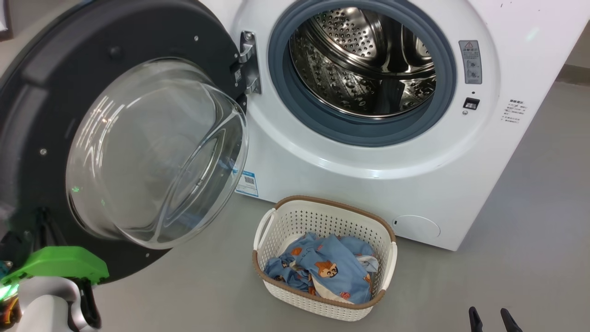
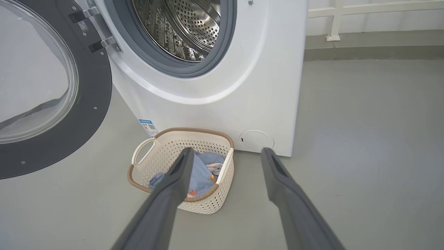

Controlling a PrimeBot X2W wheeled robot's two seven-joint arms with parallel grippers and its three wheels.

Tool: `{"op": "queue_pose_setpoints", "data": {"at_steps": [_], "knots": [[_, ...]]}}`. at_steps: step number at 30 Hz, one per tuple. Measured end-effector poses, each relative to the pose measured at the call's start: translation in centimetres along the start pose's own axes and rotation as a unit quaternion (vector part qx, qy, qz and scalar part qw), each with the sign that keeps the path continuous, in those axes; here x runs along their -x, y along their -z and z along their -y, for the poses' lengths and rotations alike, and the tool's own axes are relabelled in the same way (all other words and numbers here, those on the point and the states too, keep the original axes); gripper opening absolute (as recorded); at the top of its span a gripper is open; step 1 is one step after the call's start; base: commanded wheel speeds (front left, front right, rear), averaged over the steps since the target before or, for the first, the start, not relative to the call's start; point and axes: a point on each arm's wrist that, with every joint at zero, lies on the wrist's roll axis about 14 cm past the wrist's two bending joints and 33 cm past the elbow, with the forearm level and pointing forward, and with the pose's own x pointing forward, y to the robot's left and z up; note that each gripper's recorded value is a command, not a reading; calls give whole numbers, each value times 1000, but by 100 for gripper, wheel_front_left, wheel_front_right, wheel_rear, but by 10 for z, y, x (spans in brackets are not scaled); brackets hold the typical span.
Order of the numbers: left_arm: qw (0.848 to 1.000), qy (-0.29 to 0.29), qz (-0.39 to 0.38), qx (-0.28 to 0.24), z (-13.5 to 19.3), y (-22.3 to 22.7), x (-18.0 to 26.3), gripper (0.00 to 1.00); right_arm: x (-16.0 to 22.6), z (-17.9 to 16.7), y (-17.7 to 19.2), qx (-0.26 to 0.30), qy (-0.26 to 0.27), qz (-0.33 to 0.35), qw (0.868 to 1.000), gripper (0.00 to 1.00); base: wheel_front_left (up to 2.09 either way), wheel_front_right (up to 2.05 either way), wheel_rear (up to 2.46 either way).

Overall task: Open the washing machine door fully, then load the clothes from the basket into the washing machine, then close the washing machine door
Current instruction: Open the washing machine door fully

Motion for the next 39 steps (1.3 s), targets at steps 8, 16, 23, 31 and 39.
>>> {"op": "queue_pose_setpoints", "data": {"at_steps": [8,16,23,31,39], "knots": [[999,21,29,19,10,-11,11,25,4,2,-6,1,5,9,1000,100,0,0,0],[991,76,99,47,47,-47,38,100,12,8,-10,0,16,18,1000,100,0,0,0],[976,162,135,61,101,-77,63,100,21,17,-13,-4,32,27,999,100,0,0,0],[964,246,78,64,151,-44,82,100,34,32,-27,-10,60,55,997,100,0,0,0],[956,292,-34,16,166,37,94,100,54,52,-40,-14,100,83,991,100,0,0,0]]}}
